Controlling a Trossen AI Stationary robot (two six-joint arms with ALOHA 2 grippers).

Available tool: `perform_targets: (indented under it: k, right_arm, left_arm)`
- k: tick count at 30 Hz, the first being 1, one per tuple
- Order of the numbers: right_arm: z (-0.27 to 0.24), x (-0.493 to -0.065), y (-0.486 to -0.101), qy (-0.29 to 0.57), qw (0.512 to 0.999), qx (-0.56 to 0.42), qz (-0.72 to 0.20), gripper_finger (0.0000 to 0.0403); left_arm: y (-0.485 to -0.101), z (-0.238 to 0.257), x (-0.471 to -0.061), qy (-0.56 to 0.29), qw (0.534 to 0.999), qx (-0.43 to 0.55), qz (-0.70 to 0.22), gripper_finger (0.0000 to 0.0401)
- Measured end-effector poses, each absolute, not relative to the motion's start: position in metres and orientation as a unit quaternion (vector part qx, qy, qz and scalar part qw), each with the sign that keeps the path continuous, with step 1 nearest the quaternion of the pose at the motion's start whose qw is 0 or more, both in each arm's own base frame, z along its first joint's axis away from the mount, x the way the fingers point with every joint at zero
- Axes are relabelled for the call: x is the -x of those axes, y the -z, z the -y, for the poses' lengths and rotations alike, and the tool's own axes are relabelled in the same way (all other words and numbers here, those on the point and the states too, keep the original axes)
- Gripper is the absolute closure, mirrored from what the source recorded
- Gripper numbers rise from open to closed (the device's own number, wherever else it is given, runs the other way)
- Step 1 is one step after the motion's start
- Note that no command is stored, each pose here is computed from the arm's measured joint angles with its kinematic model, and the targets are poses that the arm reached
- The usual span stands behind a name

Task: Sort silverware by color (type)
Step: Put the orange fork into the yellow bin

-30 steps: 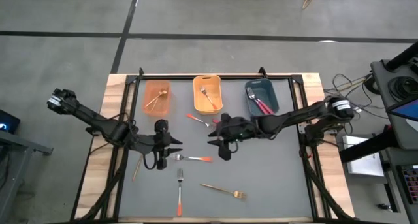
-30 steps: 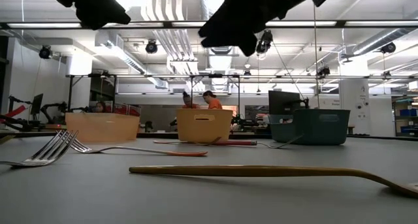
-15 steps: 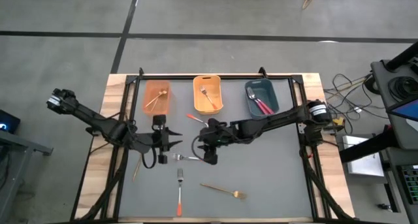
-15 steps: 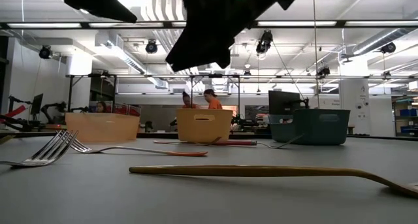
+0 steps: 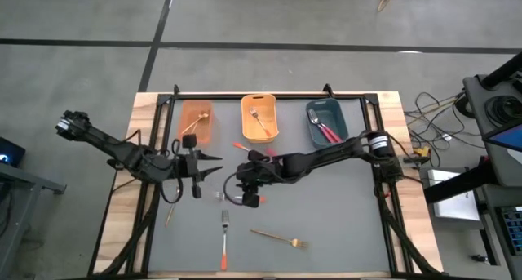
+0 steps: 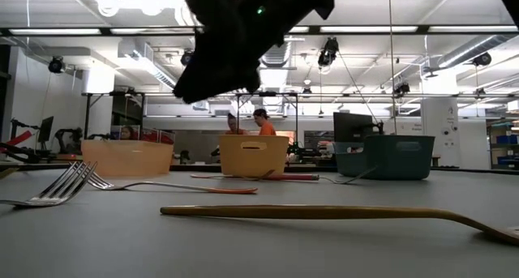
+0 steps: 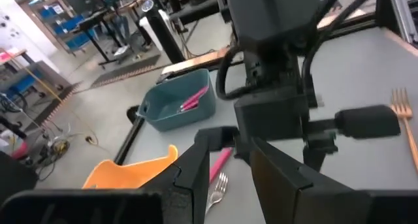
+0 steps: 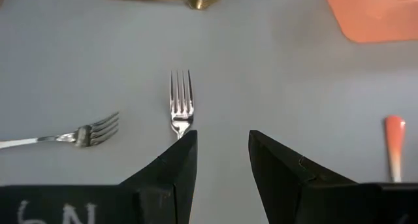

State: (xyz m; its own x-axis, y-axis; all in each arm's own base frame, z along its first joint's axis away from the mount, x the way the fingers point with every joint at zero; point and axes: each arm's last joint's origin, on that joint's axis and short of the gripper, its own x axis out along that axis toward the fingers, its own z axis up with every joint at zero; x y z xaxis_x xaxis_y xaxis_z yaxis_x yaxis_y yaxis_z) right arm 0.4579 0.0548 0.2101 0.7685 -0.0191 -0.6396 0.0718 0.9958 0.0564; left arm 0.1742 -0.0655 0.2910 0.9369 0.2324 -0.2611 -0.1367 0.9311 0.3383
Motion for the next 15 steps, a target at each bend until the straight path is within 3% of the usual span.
perform_targets:
  k: [9, 15]
  right_arm:
    - [-0.06, -0.488, -0.179, 0.026, 0.933, -0.042, -0.356, 0.0275]
    - [-0.069, -0.498, -0.168, 0.017, 0.922, -0.025, -0.387, 0.0275]
  left_arm:
    - [-0.258, 0.064, -0.171, -0.088, 0.968, -0.197, -0.128, 0.031]
    - [-0.277, 0.059, -0.161, -0.091, 0.972, -0.185, -0.116, 0.031]
